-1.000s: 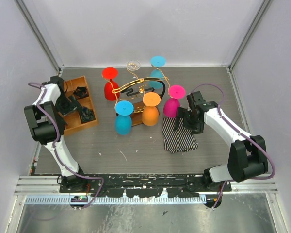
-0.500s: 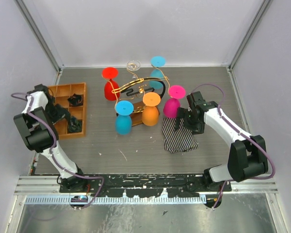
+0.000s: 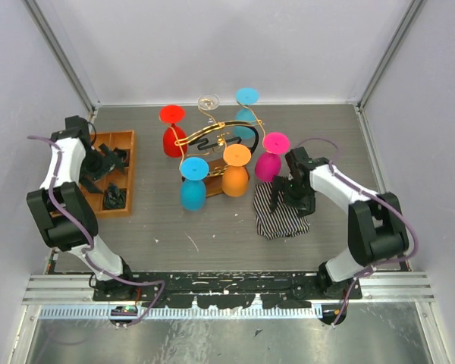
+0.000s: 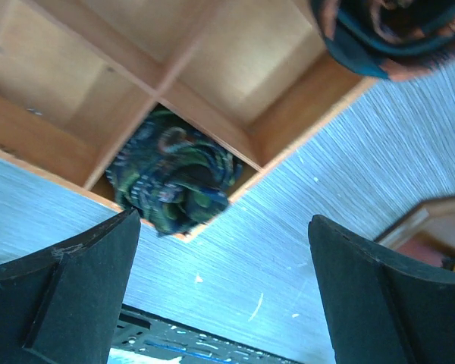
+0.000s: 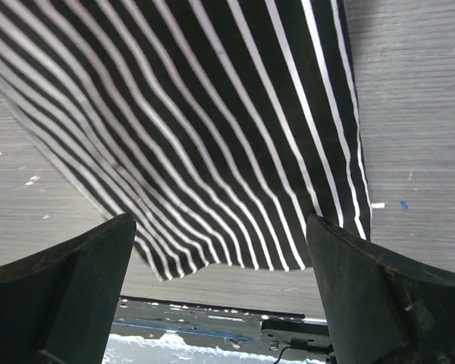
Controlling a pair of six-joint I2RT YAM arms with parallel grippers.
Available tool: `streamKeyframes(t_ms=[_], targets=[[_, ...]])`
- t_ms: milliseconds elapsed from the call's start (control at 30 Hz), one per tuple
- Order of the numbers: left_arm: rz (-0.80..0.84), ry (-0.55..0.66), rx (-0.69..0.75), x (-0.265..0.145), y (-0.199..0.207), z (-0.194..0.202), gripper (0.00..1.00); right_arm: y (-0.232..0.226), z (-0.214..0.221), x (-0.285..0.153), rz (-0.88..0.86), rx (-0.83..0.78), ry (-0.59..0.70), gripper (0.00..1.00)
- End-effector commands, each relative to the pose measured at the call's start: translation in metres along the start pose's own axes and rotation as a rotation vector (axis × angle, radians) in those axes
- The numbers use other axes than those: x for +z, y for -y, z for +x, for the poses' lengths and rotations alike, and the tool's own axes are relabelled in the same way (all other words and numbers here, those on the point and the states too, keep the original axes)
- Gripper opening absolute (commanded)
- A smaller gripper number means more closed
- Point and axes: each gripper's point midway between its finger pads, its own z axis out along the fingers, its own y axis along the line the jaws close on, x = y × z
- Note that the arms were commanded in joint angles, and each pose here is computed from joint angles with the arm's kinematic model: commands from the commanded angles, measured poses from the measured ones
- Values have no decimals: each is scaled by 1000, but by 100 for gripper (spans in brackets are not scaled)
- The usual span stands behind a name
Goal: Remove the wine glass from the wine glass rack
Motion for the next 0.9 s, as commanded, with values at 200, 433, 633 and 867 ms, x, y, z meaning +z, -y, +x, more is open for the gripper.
streamKeyframes(t_ms=[200,433,633,867], targets=[[174,-38,15,-26,34,24,99,79,-17,18,517,6,-25,100],[219,-19,14,-42,36,30,99,136,-72,14,527,263,13,100],[254,-47,1,-43,39,40,98,177,-132,32,543,350,5,100],[288,-47,1,-53,43,48,98,236,-181,22,627,442,46,100]])
